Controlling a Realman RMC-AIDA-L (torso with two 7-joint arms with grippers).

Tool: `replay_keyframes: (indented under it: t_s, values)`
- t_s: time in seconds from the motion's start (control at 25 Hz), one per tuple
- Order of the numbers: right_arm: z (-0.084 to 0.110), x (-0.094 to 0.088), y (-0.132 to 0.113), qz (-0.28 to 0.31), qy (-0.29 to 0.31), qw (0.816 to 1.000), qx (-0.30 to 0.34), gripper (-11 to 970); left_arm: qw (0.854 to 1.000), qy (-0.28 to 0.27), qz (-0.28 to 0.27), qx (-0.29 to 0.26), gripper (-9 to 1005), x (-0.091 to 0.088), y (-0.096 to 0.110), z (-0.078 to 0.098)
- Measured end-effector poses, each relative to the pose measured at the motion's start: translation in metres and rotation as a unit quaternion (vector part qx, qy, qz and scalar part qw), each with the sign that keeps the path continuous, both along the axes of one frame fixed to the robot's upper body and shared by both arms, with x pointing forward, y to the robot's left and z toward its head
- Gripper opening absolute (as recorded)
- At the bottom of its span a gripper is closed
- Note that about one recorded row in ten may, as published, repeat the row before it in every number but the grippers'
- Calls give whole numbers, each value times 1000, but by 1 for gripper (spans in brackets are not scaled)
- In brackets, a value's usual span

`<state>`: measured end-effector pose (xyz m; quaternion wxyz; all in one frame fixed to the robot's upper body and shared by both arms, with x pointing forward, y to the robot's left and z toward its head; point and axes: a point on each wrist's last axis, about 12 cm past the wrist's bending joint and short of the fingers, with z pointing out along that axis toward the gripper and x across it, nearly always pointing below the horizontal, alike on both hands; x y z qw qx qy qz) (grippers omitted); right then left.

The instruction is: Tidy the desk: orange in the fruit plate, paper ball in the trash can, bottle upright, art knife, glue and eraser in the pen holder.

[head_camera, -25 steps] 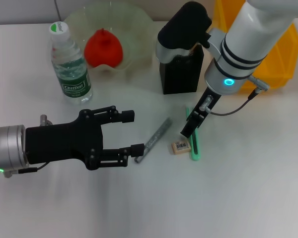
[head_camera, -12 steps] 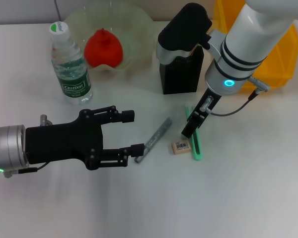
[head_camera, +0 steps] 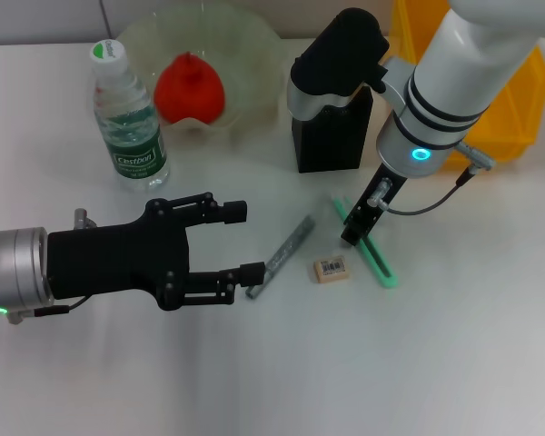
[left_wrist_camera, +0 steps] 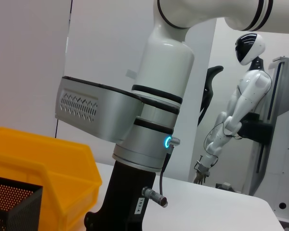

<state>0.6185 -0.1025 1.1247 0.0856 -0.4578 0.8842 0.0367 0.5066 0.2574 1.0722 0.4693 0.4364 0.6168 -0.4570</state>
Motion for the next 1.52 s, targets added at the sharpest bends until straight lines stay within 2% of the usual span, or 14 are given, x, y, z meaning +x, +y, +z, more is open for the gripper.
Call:
replay_keyframes:
  t_s: [0.28, 1.32, 1.52]
  values:
    - [-1, 0, -1, -1, 2, 1000, -1, 400, 1000, 0, 0, 0, 792, 1, 0, 0]
    - [-3, -2, -3, -4, 12, 1000, -6, 204, 1000, -1, -1, 0, 793, 1, -1, 1]
    - [-4, -3, -4, -5, 14, 1000, -7, 196, 1000, -1, -2, 0, 792, 2, -1, 1]
